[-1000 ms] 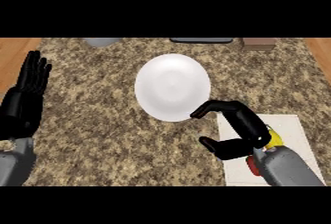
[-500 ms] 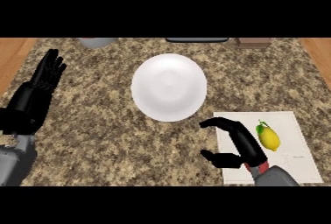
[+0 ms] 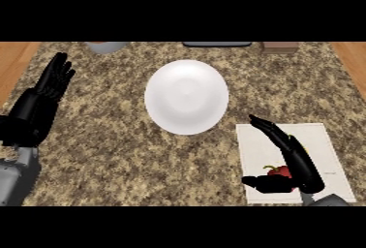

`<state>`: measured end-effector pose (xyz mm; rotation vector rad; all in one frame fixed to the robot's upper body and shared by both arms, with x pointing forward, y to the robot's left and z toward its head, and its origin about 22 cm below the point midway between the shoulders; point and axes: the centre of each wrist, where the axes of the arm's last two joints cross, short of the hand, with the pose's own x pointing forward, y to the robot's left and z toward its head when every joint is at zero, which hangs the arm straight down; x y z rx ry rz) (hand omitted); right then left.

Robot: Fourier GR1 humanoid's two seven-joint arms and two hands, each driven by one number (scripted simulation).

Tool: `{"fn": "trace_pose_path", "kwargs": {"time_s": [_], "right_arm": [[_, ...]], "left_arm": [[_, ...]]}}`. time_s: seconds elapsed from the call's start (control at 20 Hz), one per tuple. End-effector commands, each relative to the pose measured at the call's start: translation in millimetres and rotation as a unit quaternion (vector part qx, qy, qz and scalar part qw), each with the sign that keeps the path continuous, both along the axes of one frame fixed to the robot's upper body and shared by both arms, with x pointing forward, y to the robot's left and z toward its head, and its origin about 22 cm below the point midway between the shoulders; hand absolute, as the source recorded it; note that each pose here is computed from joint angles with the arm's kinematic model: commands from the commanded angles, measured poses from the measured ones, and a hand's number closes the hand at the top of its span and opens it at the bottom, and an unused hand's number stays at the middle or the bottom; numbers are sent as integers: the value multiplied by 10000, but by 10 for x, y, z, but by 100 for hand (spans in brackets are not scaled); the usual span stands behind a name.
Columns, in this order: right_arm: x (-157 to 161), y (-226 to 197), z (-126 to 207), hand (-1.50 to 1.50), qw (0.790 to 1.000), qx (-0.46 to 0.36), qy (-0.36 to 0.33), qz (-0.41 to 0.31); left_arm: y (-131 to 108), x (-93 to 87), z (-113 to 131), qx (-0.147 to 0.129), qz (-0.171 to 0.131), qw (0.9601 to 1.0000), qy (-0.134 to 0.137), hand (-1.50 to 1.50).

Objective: Pick the lemon from the placemat and place it in the plate

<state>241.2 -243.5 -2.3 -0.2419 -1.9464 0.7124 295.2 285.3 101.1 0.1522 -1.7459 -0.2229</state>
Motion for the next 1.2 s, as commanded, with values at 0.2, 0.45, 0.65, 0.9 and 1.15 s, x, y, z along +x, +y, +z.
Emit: {"fn": "trace_pose_path", "kwargs": {"time_s": [0.2, 0.45, 0.65, 0.9, 1.15], "right_arm": [[59, -399, 707, -150, 9652, -2407, 597, -824], [16, -369, 926, -150, 9062, -3827, 1494, -999], [9, -219, 1100, -150, 8604, -4485, 2272, -829], [66, -75, 1086, -150, 8390, -4700, 2594, -886], [205, -56, 1021, -150, 8313, -4783, 2552, -1226]], "left_arm": [[14, -1, -54, 55, 64, 10000, 49, 0], [28, -1, 102, 19, -51, 10000, -47, 0], [-32, 78, 68, 19, -57, 10000, 69, 0], [-143, 110, -77, 71, -52, 9999, -67, 0], [95, 124, -44, 6, -20, 10000, 81, 0]]}}
